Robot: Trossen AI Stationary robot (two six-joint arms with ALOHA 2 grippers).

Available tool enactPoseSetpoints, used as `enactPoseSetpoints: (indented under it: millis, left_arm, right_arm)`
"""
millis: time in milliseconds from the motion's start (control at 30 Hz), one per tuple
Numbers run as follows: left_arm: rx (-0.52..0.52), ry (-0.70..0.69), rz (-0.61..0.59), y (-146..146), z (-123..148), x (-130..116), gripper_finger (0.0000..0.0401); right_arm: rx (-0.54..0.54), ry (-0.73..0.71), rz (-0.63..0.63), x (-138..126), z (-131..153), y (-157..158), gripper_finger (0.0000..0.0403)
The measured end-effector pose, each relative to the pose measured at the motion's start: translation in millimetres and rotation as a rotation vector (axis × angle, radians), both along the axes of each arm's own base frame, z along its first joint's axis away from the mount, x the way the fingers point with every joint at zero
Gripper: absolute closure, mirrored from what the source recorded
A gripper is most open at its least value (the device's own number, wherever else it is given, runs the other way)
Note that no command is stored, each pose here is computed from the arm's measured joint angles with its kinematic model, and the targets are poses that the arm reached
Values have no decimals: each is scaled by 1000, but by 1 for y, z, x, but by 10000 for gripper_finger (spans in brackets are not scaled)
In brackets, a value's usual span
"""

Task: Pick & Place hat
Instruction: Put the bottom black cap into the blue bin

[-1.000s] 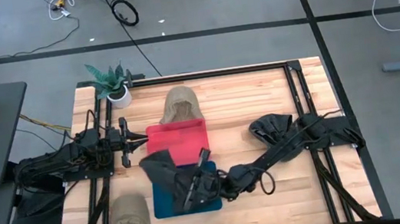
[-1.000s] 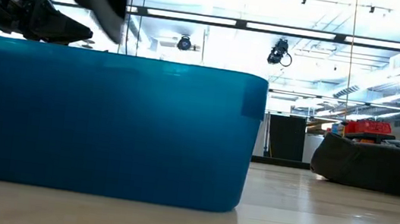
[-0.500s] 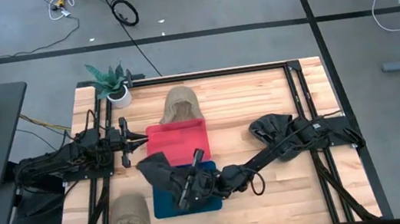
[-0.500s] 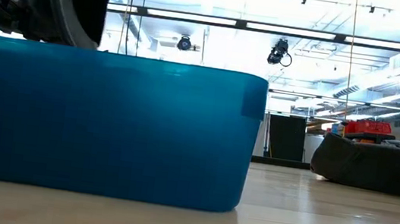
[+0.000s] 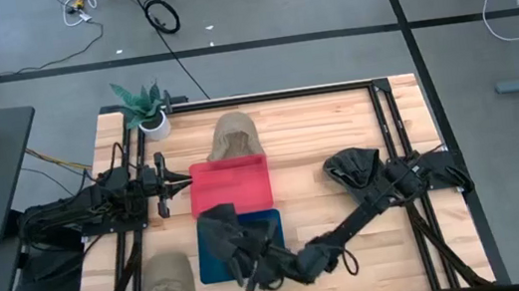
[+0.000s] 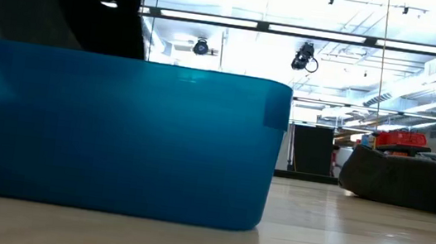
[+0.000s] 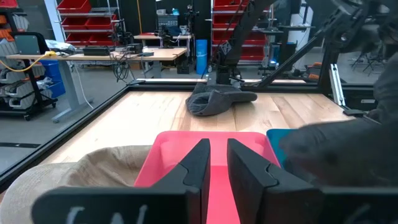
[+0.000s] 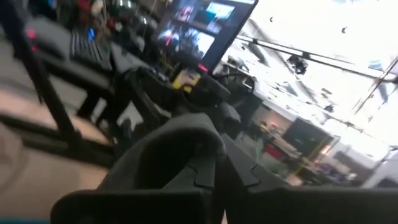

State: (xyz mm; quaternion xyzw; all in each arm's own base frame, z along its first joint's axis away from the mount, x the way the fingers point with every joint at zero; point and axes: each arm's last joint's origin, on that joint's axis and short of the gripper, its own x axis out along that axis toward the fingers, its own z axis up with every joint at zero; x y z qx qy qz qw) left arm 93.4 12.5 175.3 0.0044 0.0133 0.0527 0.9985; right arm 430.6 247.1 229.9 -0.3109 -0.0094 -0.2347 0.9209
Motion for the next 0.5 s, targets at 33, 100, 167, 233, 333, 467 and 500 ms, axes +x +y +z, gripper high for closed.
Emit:
enactPoseSetpoints:
  millis: [33,100,167,233,333,467,500]
  left_arm:
    - [0,0,0,0,0,0,344]
    - [0,0,0,0,0,0,344]
    - [0,0,0,0,0,0,344]
    - [0,0,0,0,0,0,344]
    - [0,0,0,0,0,0,344]
    - [0,0,0,0,0,0,344]
    - [0,0,0,0,0,0,344]
  right_arm:
    - [-21,22,-26,-3,-1,4,392]
    - [-58,64,-85,-9,-1,11,390]
    - [-75,95,-132,-15,-2,17,389]
    - [-62,108,-170,-21,-1,23,388]
    - [-31,133,-250,-31,0,32,388]
    - [-43,174,-293,-42,-2,43,388]
    - [-36,170,-289,-43,-2,45,387]
